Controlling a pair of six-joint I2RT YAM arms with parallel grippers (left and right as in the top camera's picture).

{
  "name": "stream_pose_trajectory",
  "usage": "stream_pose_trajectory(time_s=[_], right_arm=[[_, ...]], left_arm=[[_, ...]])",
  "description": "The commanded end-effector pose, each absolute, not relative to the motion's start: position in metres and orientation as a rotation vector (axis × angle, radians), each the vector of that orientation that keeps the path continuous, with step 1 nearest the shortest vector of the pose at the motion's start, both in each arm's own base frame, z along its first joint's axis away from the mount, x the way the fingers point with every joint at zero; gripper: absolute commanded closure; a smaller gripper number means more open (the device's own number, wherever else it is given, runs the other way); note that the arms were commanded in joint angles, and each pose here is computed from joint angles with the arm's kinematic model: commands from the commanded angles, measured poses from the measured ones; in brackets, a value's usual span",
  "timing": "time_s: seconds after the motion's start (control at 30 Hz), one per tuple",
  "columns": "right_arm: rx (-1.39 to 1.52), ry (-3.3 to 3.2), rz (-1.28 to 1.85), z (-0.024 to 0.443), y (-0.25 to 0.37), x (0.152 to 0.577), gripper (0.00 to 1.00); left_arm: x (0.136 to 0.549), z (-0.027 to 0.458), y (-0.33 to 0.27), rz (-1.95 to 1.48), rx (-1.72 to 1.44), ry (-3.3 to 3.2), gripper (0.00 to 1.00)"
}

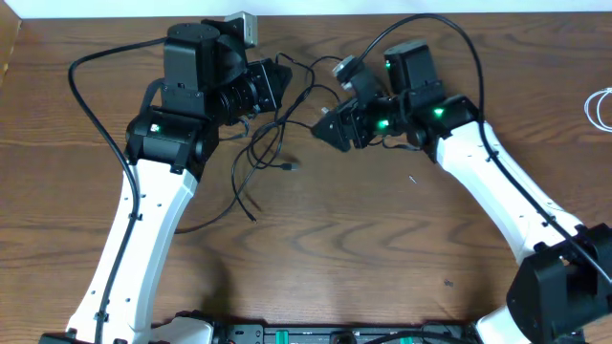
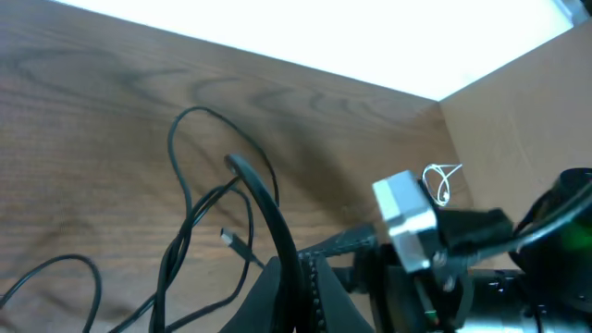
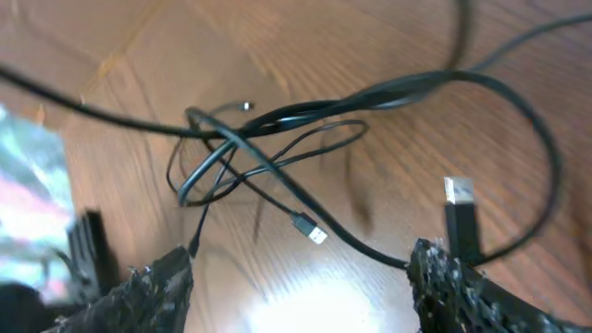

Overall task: Untangle cables
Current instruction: 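Move the right gripper back to the cable pile near the left gripper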

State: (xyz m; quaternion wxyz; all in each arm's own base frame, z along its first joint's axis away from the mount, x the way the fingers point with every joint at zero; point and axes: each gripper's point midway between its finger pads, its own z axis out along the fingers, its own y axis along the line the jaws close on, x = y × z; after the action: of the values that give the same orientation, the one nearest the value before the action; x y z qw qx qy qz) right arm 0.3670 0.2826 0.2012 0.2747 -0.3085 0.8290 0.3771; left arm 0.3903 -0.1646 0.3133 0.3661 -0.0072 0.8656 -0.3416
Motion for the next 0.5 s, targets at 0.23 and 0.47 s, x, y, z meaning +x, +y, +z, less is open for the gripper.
stream_pose_trajectory(time_s=[0.23, 0.47], right_arm=[[-1.168, 2.02, 0.947, 0.128, 0.314, 0.394, 0.27], [-1.077, 1.982, 0.974, 0.111, 0.337, 0.417, 0.53]], left_arm=[[0.39, 0.319, -0.165, -0.891, -0.01, 2.216, 0.93], [0.39, 0.317, -0.165, -0.891, -0.017, 2.225, 0.93]])
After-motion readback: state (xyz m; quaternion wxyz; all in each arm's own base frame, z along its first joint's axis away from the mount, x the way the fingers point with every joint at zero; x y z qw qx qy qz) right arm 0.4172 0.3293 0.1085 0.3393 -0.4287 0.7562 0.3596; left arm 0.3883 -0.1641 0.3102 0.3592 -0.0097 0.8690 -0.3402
